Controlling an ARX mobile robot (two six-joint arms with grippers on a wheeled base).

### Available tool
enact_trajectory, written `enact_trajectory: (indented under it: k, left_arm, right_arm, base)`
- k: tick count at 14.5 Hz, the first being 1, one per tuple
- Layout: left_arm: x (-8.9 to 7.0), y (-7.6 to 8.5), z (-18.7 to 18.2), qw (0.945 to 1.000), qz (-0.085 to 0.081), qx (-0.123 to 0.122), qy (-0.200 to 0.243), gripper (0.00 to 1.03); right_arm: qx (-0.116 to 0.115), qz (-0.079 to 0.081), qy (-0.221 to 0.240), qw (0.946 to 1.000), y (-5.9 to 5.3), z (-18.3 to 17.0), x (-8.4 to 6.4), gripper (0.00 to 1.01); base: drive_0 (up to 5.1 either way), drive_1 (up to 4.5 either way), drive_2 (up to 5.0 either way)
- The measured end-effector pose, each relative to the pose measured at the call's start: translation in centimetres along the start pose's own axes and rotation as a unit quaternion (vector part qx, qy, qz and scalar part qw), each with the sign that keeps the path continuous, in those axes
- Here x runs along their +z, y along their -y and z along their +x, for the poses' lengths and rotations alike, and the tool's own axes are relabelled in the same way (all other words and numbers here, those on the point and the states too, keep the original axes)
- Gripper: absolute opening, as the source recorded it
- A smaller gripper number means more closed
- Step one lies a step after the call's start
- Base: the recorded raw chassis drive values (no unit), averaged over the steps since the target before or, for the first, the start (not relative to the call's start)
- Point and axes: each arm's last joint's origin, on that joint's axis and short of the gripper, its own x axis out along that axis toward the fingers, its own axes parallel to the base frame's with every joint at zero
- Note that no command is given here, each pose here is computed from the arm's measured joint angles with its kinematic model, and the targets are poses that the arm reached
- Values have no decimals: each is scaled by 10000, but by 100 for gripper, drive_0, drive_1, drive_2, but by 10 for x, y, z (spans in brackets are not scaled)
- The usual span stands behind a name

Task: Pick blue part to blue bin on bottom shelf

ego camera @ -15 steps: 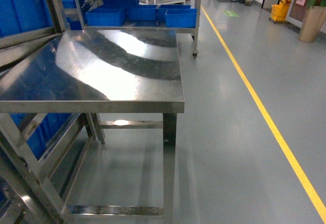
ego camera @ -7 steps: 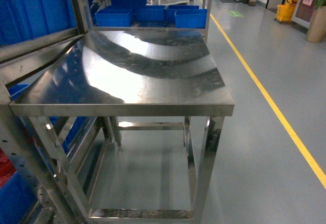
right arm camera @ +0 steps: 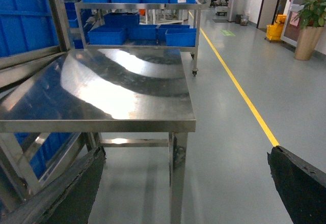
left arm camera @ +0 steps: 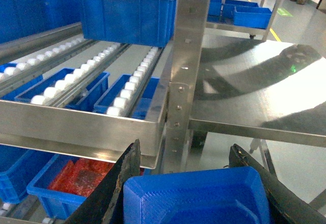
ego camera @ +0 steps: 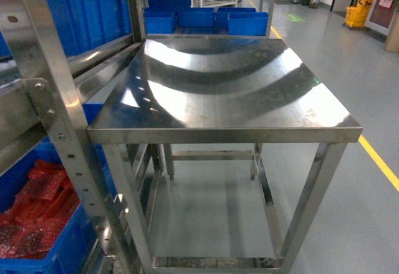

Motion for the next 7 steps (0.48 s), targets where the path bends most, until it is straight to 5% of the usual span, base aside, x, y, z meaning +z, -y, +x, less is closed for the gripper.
enact_trajectory:
  k: [7]
  left_arm:
    - [0,0,0,10000,10,2,-21,44]
  right_arm:
    - [0,2,-2,10000,0,0,0,98]
  base:
    - [-497,244,244]
